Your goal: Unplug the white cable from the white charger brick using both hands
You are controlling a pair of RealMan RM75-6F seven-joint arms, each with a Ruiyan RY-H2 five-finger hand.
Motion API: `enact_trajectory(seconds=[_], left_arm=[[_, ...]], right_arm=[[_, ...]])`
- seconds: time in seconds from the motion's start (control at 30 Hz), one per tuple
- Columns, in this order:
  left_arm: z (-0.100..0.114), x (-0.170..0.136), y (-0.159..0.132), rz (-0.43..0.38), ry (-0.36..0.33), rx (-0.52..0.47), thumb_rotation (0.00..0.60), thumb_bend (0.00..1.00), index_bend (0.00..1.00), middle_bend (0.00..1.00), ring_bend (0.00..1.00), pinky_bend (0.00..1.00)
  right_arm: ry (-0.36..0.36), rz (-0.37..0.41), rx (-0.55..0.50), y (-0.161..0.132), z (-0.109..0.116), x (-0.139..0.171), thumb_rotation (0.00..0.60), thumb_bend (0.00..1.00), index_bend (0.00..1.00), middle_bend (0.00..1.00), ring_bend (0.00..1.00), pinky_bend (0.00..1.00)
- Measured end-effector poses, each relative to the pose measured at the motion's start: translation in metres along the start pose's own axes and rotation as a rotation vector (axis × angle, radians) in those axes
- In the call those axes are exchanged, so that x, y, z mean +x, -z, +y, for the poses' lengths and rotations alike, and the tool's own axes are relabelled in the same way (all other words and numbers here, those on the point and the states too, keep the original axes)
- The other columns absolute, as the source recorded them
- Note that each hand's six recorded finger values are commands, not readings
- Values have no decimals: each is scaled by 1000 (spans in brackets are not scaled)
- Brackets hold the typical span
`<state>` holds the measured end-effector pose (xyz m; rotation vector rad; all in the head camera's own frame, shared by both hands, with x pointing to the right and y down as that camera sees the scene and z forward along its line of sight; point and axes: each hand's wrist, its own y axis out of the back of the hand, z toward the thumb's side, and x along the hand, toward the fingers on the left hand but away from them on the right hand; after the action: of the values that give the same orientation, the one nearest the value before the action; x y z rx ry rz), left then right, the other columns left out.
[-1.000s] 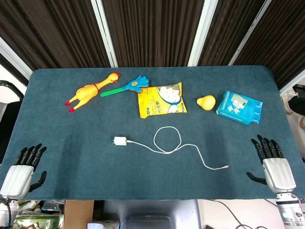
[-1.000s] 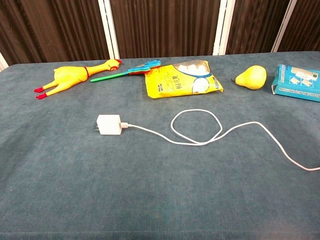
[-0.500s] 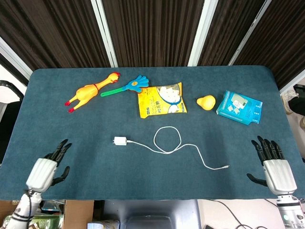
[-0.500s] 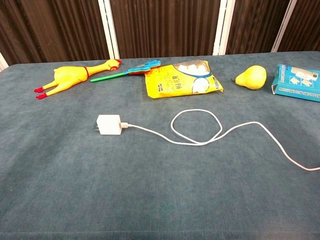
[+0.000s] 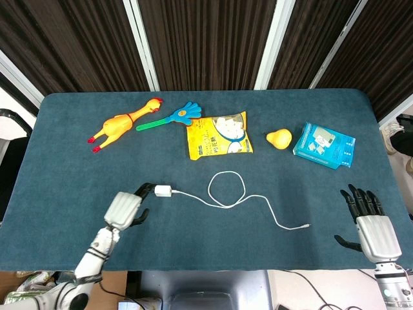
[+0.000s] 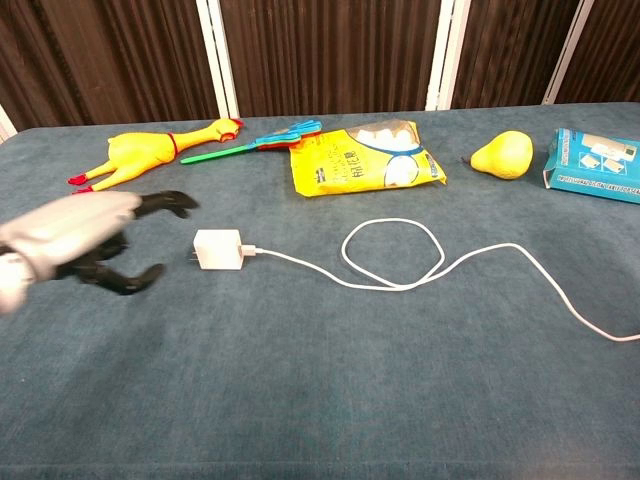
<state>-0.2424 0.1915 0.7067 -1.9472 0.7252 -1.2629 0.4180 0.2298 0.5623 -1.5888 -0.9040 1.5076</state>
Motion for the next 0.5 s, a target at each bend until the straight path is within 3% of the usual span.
enact_trajectory(seconds=[0.2, 0.5], left_arm=[[-13, 31, -21, 4, -10, 59, 600, 466, 163, 183, 1000, 1000], [-23, 52, -19, 34, -40, 160, 600, 462, 216, 225, 1000, 1000]], right_arm=[[-13, -8, -6, 3, 0, 0, 600, 195, 0, 0, 0, 0], [-15, -6, -23, 6, 4, 3, 600, 195, 0, 0, 0, 0]])
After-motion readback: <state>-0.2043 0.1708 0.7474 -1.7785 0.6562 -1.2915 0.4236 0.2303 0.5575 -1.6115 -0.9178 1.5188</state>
